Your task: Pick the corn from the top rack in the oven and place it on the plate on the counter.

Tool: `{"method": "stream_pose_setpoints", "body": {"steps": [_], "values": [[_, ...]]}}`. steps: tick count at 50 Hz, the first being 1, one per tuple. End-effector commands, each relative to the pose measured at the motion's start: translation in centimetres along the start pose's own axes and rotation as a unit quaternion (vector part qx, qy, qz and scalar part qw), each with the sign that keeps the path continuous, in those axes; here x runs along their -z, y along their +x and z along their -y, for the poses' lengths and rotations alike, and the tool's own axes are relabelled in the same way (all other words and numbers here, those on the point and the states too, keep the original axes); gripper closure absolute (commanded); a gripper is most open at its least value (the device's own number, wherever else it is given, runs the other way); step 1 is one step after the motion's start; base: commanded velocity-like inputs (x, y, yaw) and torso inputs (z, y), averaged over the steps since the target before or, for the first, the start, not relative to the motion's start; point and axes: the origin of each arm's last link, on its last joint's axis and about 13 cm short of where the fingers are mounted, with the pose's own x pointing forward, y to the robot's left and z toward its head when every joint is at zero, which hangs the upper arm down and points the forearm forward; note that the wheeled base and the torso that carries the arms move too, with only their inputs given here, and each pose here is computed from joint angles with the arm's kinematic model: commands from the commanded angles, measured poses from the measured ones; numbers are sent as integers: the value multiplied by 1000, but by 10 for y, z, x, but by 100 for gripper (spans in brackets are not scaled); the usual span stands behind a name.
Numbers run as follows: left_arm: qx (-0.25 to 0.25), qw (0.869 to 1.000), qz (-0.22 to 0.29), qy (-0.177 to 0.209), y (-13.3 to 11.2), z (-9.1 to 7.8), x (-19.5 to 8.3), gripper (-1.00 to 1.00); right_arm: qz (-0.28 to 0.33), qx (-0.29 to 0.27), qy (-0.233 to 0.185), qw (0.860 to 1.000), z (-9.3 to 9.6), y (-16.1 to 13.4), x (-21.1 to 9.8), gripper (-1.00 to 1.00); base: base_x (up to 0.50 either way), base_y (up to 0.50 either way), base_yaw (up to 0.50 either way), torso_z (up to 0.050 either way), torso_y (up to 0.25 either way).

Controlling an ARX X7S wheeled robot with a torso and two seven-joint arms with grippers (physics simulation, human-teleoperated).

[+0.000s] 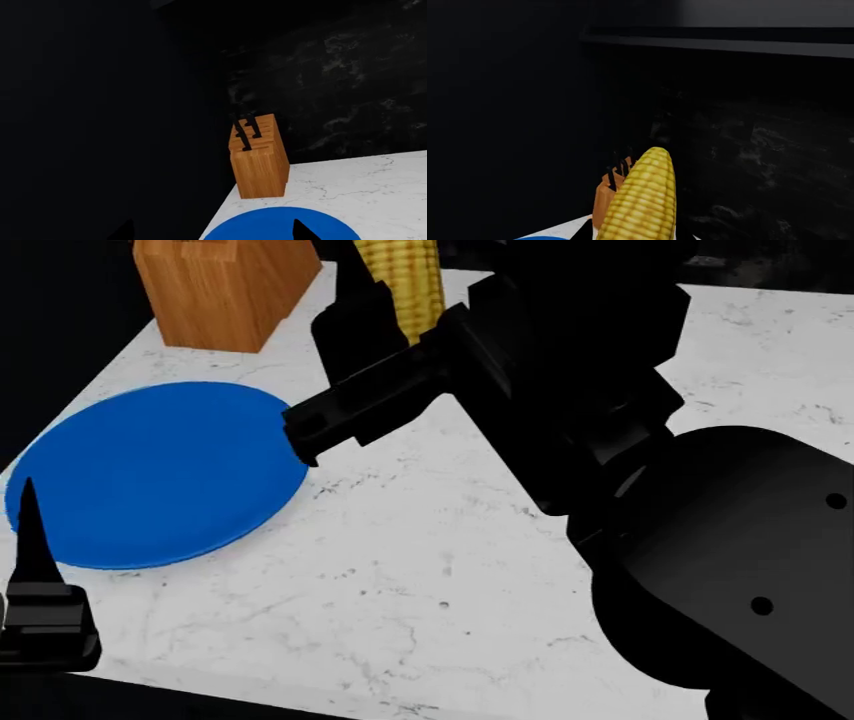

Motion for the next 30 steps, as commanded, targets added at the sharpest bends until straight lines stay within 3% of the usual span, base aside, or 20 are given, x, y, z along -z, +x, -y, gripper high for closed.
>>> {"method": "stream_pose_setpoints", "body": {"steps": [1,12,30], "values": [[3,1000,2,-15,1,0,-1,-100,14,6,-3,1000,2,1,-3,100,0,0,500,0,0],[5,1000,3,-15,1,1,-3,-100,13,-2,5,1000,2,2,-2,100,2,1,492,0,1],[1,1000,4,-17,0,1,-3,-100,3,-4,11,1000,2,4,0,100,0,0,0,0,0]]}}
